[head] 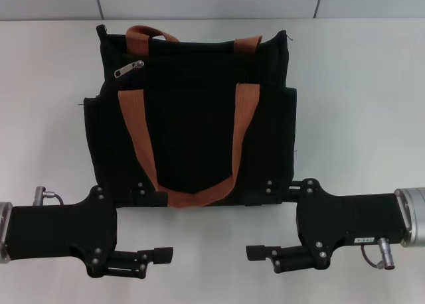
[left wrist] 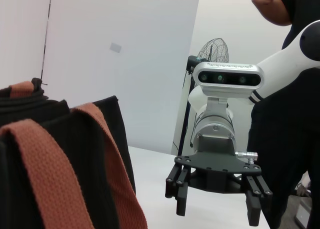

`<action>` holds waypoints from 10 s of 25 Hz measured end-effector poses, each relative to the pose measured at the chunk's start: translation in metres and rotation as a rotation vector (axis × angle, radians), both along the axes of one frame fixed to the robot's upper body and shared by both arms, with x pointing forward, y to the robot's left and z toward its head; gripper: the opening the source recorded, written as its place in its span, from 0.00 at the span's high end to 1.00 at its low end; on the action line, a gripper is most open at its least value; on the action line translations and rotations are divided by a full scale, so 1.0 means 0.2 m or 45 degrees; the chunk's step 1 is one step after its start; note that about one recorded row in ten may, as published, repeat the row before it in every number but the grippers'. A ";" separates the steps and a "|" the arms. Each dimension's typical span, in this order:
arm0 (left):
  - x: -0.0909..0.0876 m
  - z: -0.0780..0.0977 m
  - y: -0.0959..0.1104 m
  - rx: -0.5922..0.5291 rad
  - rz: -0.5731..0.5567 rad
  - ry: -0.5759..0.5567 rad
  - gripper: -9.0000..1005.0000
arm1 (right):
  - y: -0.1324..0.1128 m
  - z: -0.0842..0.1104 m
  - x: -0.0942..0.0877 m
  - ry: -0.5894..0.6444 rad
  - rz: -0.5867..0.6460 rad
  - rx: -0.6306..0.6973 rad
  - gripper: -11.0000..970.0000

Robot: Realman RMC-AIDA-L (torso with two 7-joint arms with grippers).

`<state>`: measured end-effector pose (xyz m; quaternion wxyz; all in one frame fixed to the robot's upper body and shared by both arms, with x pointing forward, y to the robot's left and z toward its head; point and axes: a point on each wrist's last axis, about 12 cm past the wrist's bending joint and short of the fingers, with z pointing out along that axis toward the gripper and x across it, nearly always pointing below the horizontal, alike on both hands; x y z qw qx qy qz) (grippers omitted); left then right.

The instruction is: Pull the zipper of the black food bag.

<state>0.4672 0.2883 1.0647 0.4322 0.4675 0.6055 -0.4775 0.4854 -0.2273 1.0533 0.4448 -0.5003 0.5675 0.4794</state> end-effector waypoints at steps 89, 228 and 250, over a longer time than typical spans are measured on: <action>0.24 0.13 0.04 -0.195 0.605 -0.582 0.96 | 0.26 0.55 0.49 0.799 -0.045 0.152 0.22; 0.32 0.17 0.02 -0.262 0.645 -0.481 0.92 | -0.15 0.12 -0.08 -0.016 -0.058 0.211 0.23; 0.31 0.24 0.27 -0.083 0.574 -0.071 0.84 | -0.10 -0.02 -0.12 -0.065 -0.082 0.077 0.22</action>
